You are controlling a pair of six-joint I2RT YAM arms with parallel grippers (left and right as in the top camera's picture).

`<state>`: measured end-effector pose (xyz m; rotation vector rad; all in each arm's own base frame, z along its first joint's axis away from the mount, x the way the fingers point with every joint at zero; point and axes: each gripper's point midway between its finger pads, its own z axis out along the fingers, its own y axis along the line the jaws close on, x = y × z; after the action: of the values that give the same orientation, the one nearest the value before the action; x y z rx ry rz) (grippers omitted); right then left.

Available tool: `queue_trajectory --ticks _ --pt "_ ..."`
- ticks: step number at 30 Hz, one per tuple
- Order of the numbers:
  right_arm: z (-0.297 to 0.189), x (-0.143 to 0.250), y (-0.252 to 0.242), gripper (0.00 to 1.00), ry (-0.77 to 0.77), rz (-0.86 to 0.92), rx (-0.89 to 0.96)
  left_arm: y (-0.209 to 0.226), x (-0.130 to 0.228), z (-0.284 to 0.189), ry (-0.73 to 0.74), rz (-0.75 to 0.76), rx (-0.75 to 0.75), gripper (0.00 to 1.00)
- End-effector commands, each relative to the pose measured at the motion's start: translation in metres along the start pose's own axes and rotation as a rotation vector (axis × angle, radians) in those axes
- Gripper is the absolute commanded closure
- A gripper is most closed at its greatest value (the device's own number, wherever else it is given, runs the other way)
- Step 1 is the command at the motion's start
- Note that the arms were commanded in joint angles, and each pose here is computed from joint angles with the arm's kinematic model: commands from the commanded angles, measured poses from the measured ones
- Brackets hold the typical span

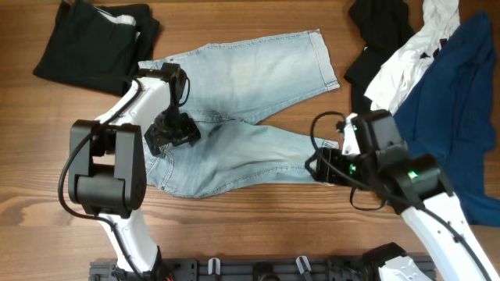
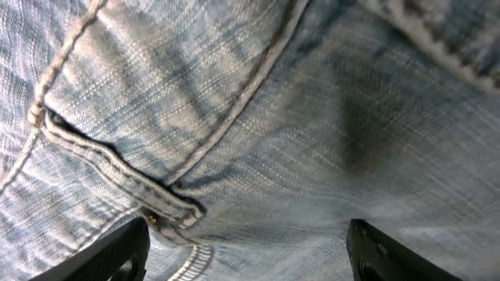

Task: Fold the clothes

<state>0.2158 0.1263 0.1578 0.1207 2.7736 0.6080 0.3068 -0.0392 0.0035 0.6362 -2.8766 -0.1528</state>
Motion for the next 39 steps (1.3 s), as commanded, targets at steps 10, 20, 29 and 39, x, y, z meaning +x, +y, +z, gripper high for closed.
queue_trajectory --ticks 10,20,29,39 --pt "0.087 -0.034 -0.017 0.32 0.081 -0.015 0.09 0.005 -0.004 -0.056 -0.039 0.059 0.006 0.26" --pt "0.109 0.032 -0.049 0.5 0.355 0.1 0.21 0.007 -0.048 -0.123 -0.3 0.01 0.073 0.06" --pt "0.114 0.074 -0.049 0.54 0.455 0.172 0.21 0.032 -0.061 -0.121 -0.294 -0.068 0.077 0.04" --pt "0.092 -0.019 -0.067 0.38 0.141 0.123 0.234 0.035 -0.066 -0.122 -0.306 -0.082 0.085 0.01"
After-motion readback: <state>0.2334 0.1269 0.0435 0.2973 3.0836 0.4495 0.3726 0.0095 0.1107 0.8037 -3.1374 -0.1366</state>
